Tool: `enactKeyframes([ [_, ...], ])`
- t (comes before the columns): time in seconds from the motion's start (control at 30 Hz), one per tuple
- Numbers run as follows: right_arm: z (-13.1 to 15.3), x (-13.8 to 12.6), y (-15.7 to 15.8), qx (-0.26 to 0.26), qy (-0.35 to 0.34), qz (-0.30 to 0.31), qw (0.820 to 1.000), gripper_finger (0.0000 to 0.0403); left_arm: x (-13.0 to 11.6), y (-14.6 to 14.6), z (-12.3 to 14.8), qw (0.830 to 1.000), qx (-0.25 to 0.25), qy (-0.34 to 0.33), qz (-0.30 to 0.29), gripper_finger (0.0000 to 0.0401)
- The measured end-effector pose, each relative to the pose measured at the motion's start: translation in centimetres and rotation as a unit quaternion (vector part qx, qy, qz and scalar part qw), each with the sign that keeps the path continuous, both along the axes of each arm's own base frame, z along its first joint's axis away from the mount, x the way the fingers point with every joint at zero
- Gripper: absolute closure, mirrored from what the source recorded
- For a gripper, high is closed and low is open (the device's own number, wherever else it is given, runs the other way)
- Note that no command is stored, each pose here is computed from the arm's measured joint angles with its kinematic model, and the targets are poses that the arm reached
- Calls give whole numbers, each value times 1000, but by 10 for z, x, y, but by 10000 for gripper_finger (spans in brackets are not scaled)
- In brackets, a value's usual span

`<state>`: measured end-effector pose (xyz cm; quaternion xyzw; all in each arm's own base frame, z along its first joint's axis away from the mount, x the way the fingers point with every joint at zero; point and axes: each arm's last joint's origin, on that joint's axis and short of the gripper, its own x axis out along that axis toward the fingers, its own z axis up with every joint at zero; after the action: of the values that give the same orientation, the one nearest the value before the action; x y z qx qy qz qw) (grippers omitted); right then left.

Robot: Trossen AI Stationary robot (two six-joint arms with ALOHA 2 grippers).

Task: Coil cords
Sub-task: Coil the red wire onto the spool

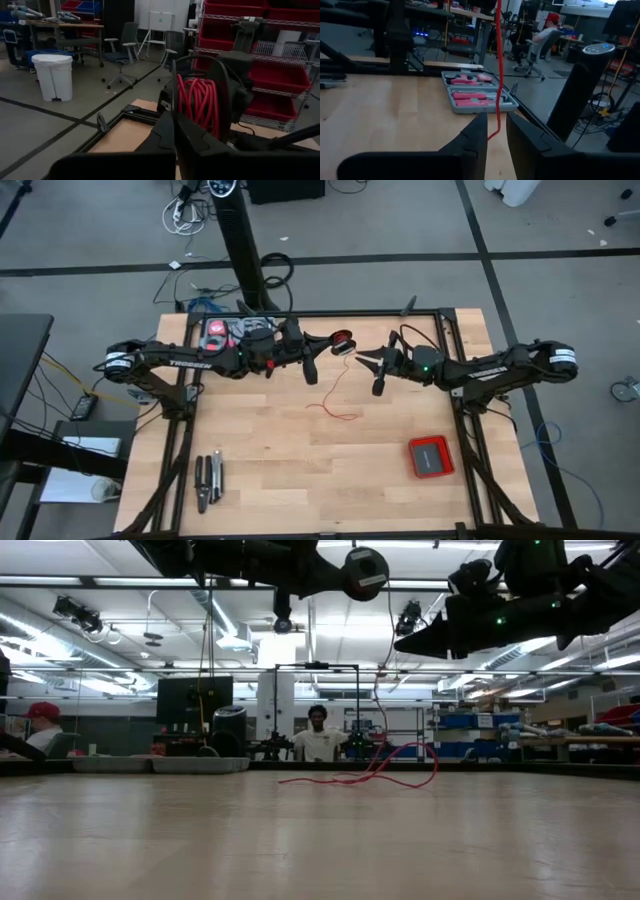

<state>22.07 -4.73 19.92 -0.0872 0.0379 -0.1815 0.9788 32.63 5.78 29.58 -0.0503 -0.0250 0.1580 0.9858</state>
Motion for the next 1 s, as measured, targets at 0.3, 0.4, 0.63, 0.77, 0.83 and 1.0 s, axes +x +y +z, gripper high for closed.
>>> enactKeyframes([
  [0.3,-6,5,-2,-24,3,-6,1000,333,0,0,1,1000,11,0,0,401],
  [0.4,-6,8,-3,-36,-7,-13,999,337,0,0,1,1000,20,3,1,401],
  [0.63,-13,11,-7,-36,0,-22,999,347,0,0,1,1000,23,3,1,401],
  [0.77,-11,12,-9,-38,-8,-25,999,352,0,0,1,1000,23,2,1,401],
  [0.83,-7,15,-10,-45,-13,-27,999,354,0,0,2,1000,24,-1,1,401],
  [1.0,9,25,-12,-81,-17,-28,996,359,0,0,7,998,66,-15,5,401],
])
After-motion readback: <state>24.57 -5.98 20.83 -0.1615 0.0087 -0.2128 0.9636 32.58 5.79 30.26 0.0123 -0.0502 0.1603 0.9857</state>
